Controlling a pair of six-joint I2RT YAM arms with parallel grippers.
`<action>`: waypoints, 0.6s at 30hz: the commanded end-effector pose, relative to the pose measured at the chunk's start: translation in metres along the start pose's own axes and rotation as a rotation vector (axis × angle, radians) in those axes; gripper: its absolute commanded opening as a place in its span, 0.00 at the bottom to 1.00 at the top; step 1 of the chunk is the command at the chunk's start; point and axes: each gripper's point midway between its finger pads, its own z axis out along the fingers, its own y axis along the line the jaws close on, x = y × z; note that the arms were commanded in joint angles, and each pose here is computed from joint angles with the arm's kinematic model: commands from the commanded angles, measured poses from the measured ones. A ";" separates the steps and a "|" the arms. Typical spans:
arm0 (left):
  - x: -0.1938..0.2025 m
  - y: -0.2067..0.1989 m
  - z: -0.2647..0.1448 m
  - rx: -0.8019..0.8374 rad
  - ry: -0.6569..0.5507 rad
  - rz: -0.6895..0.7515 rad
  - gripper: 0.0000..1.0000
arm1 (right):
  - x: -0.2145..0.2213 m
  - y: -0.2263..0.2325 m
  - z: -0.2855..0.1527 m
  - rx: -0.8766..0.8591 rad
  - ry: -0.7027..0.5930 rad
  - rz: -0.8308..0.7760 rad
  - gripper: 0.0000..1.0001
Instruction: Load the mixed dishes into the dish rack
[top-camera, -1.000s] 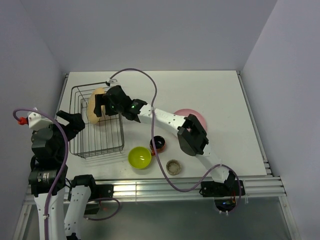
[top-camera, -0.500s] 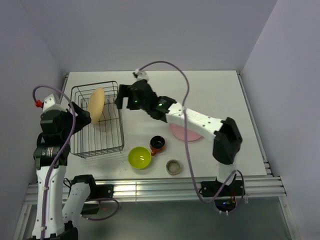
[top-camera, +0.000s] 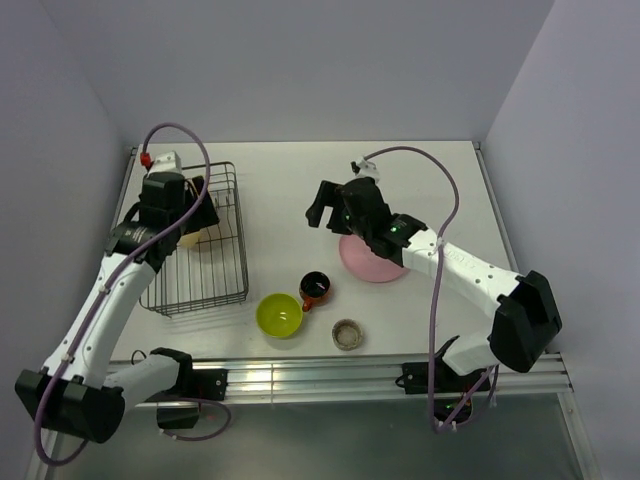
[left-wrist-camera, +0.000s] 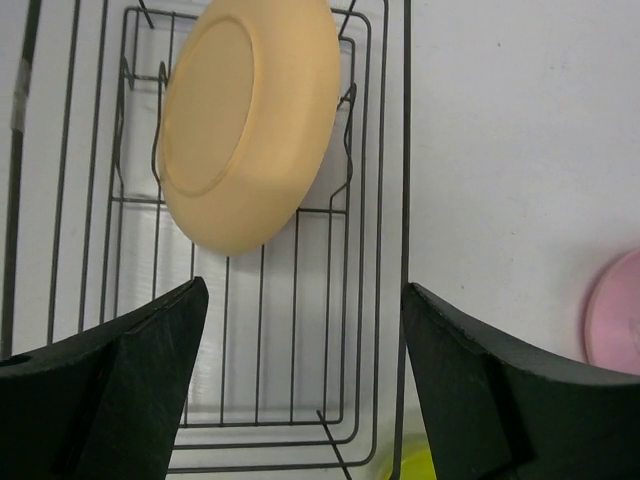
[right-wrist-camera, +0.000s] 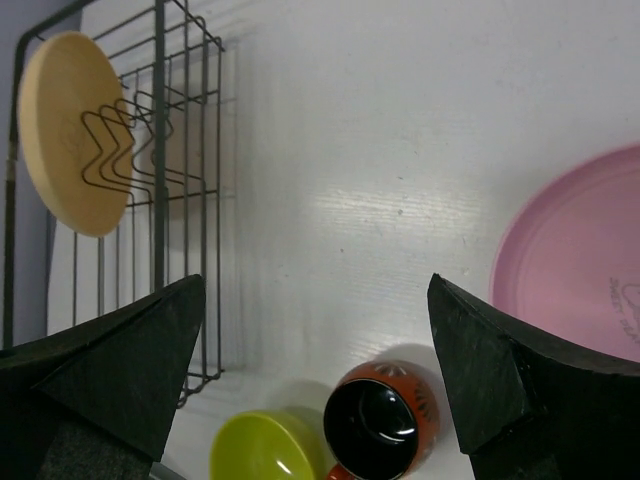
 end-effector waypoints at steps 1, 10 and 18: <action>-0.037 -0.002 -0.001 -0.105 -0.109 0.056 0.85 | 0.000 -0.001 -0.006 -0.028 -0.022 -0.007 1.00; -0.043 -0.008 0.025 -0.273 -0.099 0.176 0.86 | 0.004 -0.018 -0.019 -0.049 -0.044 0.016 1.00; -0.032 -0.009 0.056 -0.359 -0.048 0.277 0.87 | 0.006 -0.042 -0.028 -0.049 -0.056 0.050 1.00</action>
